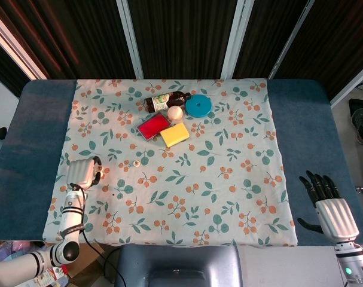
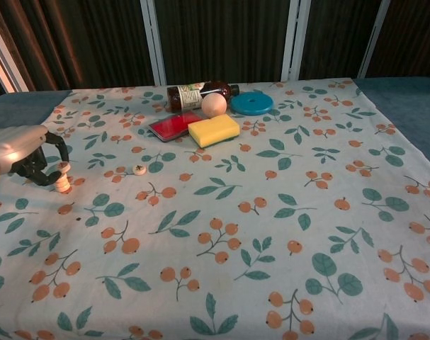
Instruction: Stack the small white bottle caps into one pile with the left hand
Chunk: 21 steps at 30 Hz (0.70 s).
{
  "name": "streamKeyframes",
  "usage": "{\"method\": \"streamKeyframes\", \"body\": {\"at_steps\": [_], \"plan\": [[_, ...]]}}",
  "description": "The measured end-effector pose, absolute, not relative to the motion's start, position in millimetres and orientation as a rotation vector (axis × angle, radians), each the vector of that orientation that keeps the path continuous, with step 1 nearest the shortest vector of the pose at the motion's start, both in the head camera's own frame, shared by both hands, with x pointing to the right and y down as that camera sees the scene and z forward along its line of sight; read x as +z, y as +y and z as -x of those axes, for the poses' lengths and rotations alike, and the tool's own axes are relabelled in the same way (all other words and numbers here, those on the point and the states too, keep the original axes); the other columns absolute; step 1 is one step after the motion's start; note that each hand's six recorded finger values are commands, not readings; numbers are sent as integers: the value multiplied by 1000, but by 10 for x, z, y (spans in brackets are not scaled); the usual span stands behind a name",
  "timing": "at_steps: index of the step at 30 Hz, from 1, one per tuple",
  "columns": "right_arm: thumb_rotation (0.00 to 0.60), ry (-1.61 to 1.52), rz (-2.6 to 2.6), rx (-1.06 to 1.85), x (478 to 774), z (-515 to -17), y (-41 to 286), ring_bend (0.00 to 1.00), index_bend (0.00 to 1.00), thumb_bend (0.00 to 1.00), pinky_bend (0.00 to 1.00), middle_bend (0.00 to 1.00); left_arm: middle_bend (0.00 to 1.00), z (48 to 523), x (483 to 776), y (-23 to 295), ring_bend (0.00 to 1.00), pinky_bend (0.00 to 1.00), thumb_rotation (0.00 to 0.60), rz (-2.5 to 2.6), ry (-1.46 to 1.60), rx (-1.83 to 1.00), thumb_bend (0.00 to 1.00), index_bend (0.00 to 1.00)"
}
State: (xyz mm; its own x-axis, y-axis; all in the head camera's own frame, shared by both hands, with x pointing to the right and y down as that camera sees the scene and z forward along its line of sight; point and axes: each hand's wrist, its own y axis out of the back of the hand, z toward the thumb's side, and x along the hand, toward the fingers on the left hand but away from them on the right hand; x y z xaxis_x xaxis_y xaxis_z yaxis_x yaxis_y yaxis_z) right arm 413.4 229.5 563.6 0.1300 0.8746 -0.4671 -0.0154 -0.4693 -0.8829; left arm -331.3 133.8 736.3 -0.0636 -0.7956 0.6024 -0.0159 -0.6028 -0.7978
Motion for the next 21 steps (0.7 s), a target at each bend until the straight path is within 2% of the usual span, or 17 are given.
{"method": "streamKeyframes", "body": {"at_steps": [21], "plan": [[600,-844,1633,1446,5644,-4130,2302,0,0,48,0,0,1000,3373,7406,1377,1000,1000,600,1652,852,-1738,448,431]]}}
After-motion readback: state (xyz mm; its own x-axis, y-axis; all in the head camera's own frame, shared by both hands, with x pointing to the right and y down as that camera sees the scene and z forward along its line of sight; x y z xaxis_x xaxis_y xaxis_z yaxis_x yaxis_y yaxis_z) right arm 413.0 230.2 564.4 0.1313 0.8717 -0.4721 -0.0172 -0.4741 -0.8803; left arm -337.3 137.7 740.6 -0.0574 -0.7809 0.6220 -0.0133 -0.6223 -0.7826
